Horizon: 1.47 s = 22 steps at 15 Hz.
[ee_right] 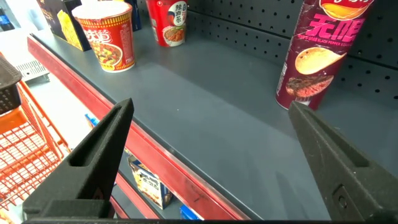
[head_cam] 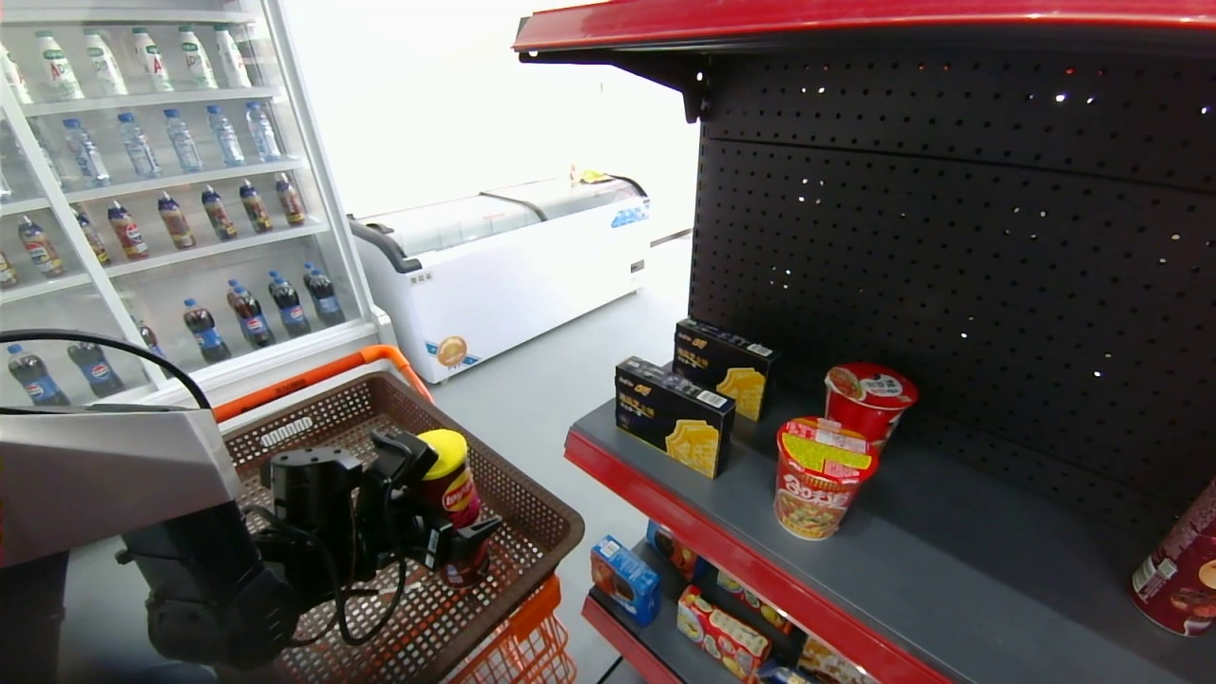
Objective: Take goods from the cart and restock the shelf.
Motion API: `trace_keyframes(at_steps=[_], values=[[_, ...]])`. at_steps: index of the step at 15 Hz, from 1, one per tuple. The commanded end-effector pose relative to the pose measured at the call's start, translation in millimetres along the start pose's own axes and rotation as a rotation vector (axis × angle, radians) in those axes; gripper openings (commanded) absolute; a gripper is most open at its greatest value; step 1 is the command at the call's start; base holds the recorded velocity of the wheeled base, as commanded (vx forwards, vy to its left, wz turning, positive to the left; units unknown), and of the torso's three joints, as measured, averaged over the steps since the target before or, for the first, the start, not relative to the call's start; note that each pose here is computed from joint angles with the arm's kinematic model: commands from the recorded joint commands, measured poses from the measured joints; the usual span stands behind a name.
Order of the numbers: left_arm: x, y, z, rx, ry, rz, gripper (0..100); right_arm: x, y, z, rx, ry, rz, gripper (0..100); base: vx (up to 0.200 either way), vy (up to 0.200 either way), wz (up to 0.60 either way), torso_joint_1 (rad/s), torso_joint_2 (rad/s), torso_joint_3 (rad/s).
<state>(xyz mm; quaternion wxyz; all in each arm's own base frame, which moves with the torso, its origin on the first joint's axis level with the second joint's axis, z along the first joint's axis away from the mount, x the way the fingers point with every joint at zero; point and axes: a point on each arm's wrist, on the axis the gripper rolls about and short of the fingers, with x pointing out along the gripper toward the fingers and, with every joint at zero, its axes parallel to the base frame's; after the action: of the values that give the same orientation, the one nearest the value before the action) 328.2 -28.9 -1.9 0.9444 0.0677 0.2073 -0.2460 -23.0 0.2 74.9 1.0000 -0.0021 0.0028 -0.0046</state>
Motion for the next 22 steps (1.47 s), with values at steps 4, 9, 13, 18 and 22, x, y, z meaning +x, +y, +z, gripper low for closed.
trace_keyframes(at_steps=[4,9,13,18,22], values=[[8.7,4.2,1.7,0.007,-0.012,0.005,0,0.2,0.0,-0.2,0.000,0.002,0.000,100,0.000,0.000,0.00,0.000,0.00,0.000],[4.1,3.1,5.3,0.010,-0.018,0.006,0,0.0,0.0,0.2,0.000,0.001,0.000,100,0.000,0.000,0.00,0.000,0.00,0.000],[-31.7,-5.8,32.3,0.012,-0.073,0.034,0,0.2,0.0,-0.2,0.000,0.002,0.000,100,0.000,0.000,0.00,0.000,0.00,0.000],[-89.8,-16.1,77.4,-0.057,-0.163,0.097,0,0.2,0.0,-0.2,0.000,0.002,0.000,100,0.000,0.000,0.00,0.000,0.00,0.000],[-147.8,-37.3,94.2,-0.103,-0.209,0.135,0,0.2,0.0,-0.2,0.000,0.002,0.000,100,0.000,0.000,0.00,0.000,0.00,0.000]])
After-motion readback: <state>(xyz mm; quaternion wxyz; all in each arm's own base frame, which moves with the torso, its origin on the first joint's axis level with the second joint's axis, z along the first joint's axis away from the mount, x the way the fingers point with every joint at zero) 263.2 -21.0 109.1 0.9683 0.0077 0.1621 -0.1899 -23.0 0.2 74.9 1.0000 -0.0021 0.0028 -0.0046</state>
